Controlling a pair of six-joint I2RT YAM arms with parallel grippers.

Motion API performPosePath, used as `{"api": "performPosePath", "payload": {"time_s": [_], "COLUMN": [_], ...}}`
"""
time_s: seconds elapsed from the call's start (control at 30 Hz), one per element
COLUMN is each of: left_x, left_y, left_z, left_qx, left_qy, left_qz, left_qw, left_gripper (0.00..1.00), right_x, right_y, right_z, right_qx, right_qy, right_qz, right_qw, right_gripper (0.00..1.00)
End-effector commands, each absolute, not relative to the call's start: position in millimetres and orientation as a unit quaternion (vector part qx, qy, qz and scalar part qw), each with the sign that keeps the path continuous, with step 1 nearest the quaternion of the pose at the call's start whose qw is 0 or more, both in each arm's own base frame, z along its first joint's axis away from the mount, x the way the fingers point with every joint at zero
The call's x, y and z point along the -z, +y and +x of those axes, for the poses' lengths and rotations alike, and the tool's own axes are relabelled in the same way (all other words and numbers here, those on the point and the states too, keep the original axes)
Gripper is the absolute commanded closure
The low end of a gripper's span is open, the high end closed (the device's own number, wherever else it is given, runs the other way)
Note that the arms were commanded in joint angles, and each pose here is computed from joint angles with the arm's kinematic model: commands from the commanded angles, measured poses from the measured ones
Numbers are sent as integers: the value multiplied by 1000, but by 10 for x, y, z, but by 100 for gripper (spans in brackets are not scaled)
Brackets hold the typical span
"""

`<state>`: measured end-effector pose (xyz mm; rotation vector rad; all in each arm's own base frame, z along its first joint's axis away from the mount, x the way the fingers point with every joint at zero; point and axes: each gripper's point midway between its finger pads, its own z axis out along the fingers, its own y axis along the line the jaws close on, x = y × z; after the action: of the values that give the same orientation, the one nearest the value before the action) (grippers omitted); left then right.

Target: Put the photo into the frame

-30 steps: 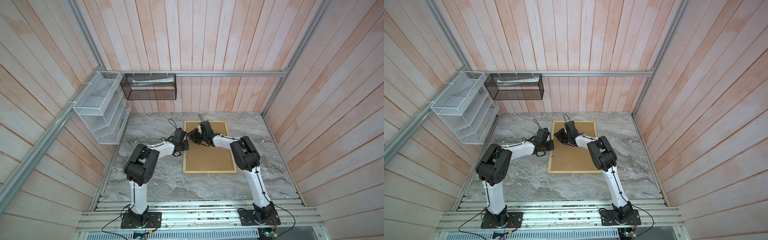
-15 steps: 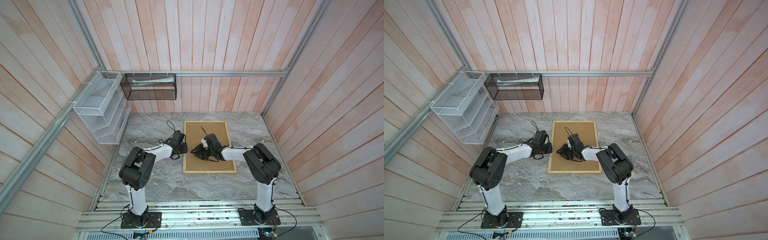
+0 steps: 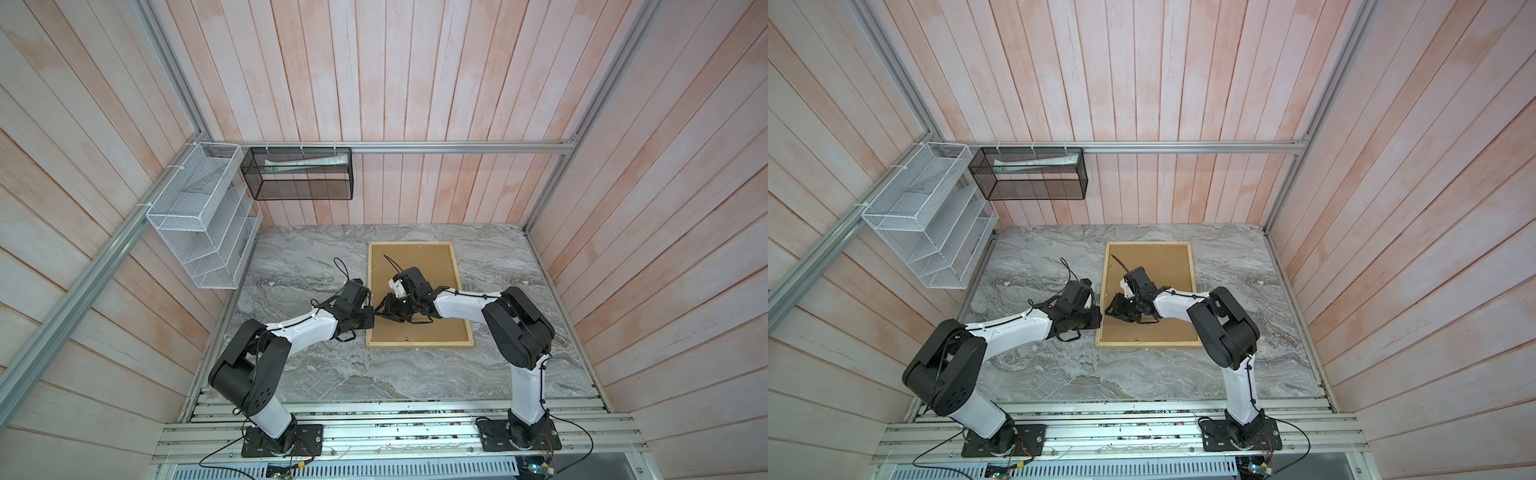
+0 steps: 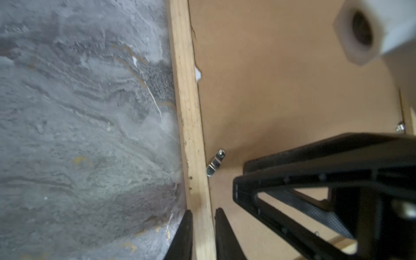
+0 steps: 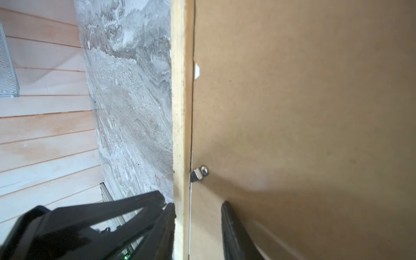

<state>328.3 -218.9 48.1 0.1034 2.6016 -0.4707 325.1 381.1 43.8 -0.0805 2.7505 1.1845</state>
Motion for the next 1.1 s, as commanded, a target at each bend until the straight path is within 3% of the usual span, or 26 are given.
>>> {"api": "performPosePath", "payload": {"time_s": [0.0, 0.3, 0.8, 1.07], "left_x": [-433, -269, -31, -404], "left_y": [-2223, -2220, -2383, -2062], "left_z": [3259, 3232, 3128, 3271], "left_qx": [175, 160, 157, 86], "left_qy": [954, 962, 969, 966], "left_qz": [36, 43, 64, 41], "left_qw": [241, 216, 178, 242], "left_gripper": [80, 86, 91, 78], "right_x": [90, 208, 443, 526], "right_y": [3678, 3732, 4014, 3847], "right_z": [2941, 2964, 2853, 2805], "right_qx": [-344, -342, -420, -399], "right_qy": [937, 938, 898, 905], "right_qz": [-57, -53, 97, 120], "right_qw": [-3, -20, -88, -82], "right_gripper": [64, 64, 64, 64]}}
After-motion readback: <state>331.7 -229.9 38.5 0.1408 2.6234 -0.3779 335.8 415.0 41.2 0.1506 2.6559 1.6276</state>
